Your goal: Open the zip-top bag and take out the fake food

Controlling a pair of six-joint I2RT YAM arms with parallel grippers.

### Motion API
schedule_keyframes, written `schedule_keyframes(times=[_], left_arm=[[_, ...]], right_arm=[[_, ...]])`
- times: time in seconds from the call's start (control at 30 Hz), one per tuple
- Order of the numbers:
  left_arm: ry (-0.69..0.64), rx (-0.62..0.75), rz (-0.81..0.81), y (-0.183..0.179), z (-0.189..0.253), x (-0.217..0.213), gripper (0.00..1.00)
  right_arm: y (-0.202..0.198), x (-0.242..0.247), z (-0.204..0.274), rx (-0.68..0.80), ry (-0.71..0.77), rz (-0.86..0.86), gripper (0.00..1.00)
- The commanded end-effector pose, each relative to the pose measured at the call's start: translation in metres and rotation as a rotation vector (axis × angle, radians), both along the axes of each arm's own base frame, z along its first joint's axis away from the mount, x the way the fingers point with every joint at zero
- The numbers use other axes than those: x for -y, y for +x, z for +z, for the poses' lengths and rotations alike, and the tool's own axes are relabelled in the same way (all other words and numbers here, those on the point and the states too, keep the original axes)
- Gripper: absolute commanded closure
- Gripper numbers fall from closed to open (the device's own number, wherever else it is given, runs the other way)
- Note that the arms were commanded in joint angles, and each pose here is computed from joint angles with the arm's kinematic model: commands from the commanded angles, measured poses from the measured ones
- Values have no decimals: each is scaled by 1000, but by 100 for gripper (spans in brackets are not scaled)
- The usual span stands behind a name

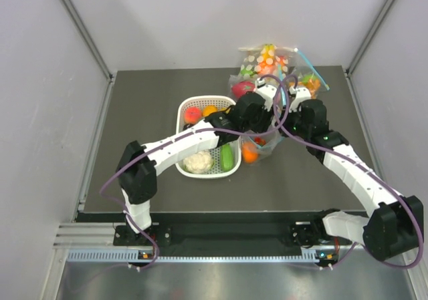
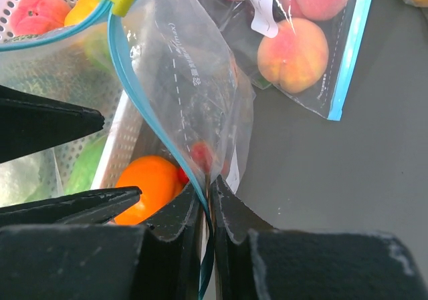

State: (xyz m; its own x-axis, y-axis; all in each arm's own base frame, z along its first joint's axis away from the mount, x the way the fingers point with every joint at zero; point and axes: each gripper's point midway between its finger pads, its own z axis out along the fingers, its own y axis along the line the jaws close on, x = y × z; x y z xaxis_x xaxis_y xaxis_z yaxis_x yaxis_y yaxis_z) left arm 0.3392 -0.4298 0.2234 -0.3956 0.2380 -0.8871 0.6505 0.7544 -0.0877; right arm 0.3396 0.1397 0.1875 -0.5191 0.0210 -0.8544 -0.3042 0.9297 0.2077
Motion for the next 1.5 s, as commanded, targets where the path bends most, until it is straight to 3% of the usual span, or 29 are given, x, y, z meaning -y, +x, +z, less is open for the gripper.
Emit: schedule_keyframes(times=[0.0, 0.23, 0.57, 0.9, 1.13, 1.33, 1.47], left_arm=[[73, 0, 49, 0, -14, -11, 48], [220, -72, 37, -36, -76, -30, 42], [242, -165, 84, -57, -112, -48, 32], [327, -206, 50, -66, -131, -48, 30], [377, -139, 145, -46, -139, -57, 30], [358, -110, 168, -39, -136, -54, 30], [264, -99, 147, -38, -117, -40, 30]], right_arm=[[2, 4, 27, 78, 19, -16, 92], [0, 6, 38, 101, 24, -27, 91], [-5, 5, 40, 103, 49, -23, 91], [-9, 4, 36, 94, 54, -16, 91], [-10, 3, 38, 101, 59, -12, 91], [-10, 4, 36, 99, 56, -11, 91], [-10, 3, 31, 87, 53, -8, 91]])
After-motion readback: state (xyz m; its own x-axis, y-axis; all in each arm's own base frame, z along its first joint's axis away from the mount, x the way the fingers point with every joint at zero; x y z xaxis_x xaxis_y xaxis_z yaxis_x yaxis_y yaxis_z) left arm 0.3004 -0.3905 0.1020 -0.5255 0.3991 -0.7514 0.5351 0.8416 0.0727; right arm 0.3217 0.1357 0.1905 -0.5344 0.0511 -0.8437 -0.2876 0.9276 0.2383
